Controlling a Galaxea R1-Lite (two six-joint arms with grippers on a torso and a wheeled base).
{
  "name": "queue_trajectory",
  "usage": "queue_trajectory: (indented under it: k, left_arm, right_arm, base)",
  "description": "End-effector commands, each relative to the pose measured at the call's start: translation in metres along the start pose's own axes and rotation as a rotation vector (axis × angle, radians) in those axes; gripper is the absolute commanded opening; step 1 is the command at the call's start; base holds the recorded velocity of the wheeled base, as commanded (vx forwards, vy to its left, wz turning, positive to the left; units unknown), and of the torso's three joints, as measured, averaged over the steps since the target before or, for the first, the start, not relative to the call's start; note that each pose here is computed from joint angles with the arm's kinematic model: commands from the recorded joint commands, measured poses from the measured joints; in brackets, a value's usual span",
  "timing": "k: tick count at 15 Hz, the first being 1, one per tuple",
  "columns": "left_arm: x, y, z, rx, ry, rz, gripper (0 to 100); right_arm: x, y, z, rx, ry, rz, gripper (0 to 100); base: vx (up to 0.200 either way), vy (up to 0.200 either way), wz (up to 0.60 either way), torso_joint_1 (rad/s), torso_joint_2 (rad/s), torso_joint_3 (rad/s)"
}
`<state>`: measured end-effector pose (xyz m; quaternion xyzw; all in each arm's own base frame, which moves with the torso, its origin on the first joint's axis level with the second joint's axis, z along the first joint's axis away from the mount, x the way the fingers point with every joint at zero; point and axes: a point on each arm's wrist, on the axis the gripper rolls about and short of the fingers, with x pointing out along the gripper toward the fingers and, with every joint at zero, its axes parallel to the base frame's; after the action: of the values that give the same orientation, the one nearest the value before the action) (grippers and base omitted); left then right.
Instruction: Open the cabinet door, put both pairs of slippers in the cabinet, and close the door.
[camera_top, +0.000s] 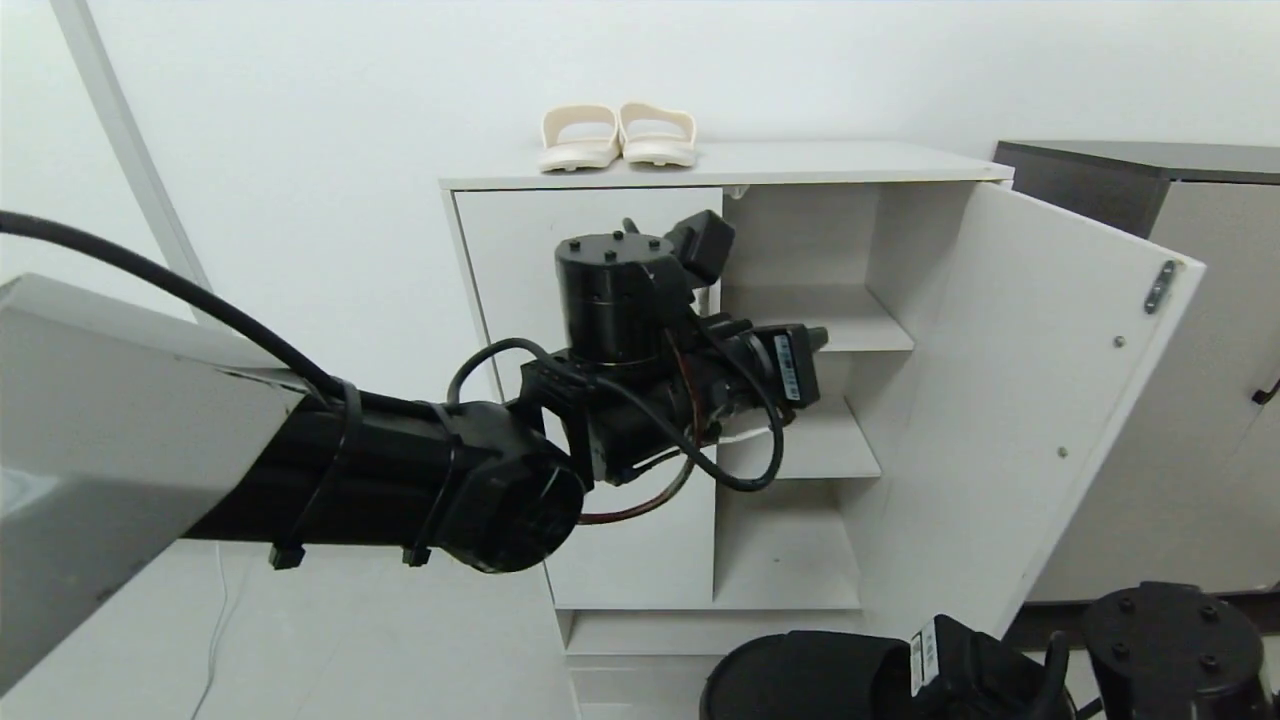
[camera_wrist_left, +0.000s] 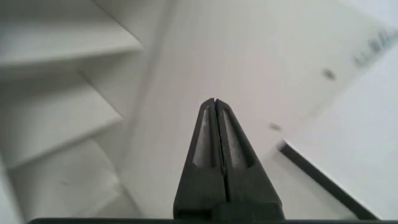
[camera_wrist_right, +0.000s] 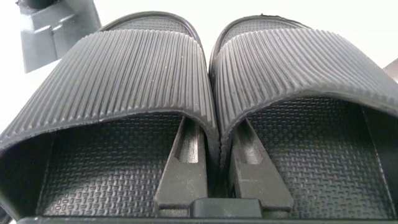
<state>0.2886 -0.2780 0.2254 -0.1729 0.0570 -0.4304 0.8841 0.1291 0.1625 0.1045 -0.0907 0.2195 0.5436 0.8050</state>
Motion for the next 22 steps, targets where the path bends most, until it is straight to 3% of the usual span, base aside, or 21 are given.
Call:
queue_trajectory:
  k: [1, 2, 3, 6, 7, 8, 10, 11, 13, 14, 15, 17, 18, 19, 20, 21, 22]
  left_arm:
    - [-0.015, 0.020, 0.019, 0.009, -0.095, 0.117, 0]
    - [-0.027, 0.021, 0.028, 0.014, -0.141, 0.169, 0]
    - [-0.037, 0.023, 0.033, 0.018, -0.154, 0.205, 0]
    - [-0.104, 0.032, 0.033, 0.153, -0.113, 0.423, 0]
    - [-0.115, 0.031, 0.033, 0.156, -0.113, 0.435, 0]
    - [-0.153, 0.032, 0.028, 0.161, -0.103, 0.483, 0]
    - [-0.193, 0.026, 0.021, 0.163, -0.117, 0.535, 0]
    - [-0.212, 0.021, 0.018, 0.174, -0.140, 0.608, 0]
    - [-0.258, 0.024, 0.021, 0.211, -0.219, 0.773, 0]
    - [-0.281, 0.029, 0.019, 0.238, -0.208, 0.892, 0]
    - [-0.305, 0.027, 0.015, 0.257, -0.233, 0.999, 0]
    - [-0.338, 0.016, 0.002, 0.269, -0.297, 1.110, 0]
    - [-0.363, 0.007, -0.018, 0.271, -0.325, 1.190, 0]
    - [-0.379, 0.004, -0.050, 0.261, -0.287, 1.246, 0]
    - [-0.382, 0.003, -0.055, 0.260, -0.285, 1.252, 0]
    - [-0.400, -0.004, -0.092, 0.260, -0.292, 1.271, 0]
    - [-0.409, -0.009, -0.107, 0.268, -0.283, 1.280, 0]
  right_arm:
    - [0.014, -0.010, 0.006, 0.049, 0.006, -0.094, 0]
    - [0.022, -0.015, 0.013, 0.104, -0.009, -0.172, 0]
    - [0.028, -0.018, 0.019, 0.134, -0.026, -0.229, 0]
    - [0.064, -0.037, 0.031, 0.195, -0.044, -0.482, 0]
    - [0.069, -0.039, 0.033, 0.199, -0.049, -0.516, 0]
    - [0.085, -0.040, 0.040, 0.208, -0.101, -0.606, 0]
    - [0.100, -0.047, 0.052, 0.248, -0.176, -0.715, 0]
    - [0.108, -0.052, 0.055, 0.267, -0.197, -0.783, 0]
    - [0.119, -0.062, 0.061, 0.287, -0.232, -0.882, 0]
    - [0.122, -0.068, 0.062, 0.294, -0.241, -0.940, 0]
    - [0.122, -0.072, 0.062, 0.298, -0.244, -0.965, 0]
    - [0.121, -0.075, 0.062, 0.300, -0.245, -0.975, 0]
    - [0.121, -0.075, 0.061, 0.300, -0.240, -0.977, 0]
    - [0.122, -0.075, 0.060, 0.299, -0.237, -0.978, 0]
    - [0.122, -0.075, 0.060, 0.298, -0.236, -0.978, 0]
    - [0.122, -0.076, 0.060, 0.298, -0.236, -0.978, 0]
    - [0.123, -0.075, 0.059, 0.297, -0.235, -0.977, 0]
  base:
    - [0.000, 0.000, 0.00, 0.000, 0.00, 0.000]
    - [0.000, 0.000, 0.00, 0.000, 0.00, 0.000]
    - [0.000, 0.000, 0.00, 0.000, 0.00, 0.000]
    - [0.000, 0.000, 0.00, 0.000, 0.00, 0.000]
    - [0.000, 0.000, 0.00, 0.000, 0.00, 0.000]
    - [0.000, 0.000, 0.00, 0.000, 0.00, 0.000]
    - [0.000, 0.000, 0.00, 0.000, 0.00, 0.000]
    - [0.000, 0.000, 0.00, 0.000, 0.00, 0.000]
    - [0.000, 0.000, 0.00, 0.000, 0.00, 0.000]
    - [0.000, 0.000, 0.00, 0.000, 0.00, 0.000]
    - [0.000, 0.000, 0.00, 0.000, 0.00, 0.000]
    - [0.000, 0.000, 0.00, 0.000, 0.00, 0.000]
    - [0.000, 0.000, 0.00, 0.000, 0.00, 0.000]
    - [0.000, 0.000, 0.00, 0.000, 0.00, 0.000]
    - [0.000, 0.000, 0.00, 0.000, 0.00, 0.000]
    - [0.000, 0.000, 0.00, 0.000, 0.00, 0.000]
    - [0.000, 0.000, 0.00, 0.000, 0.00, 0.000]
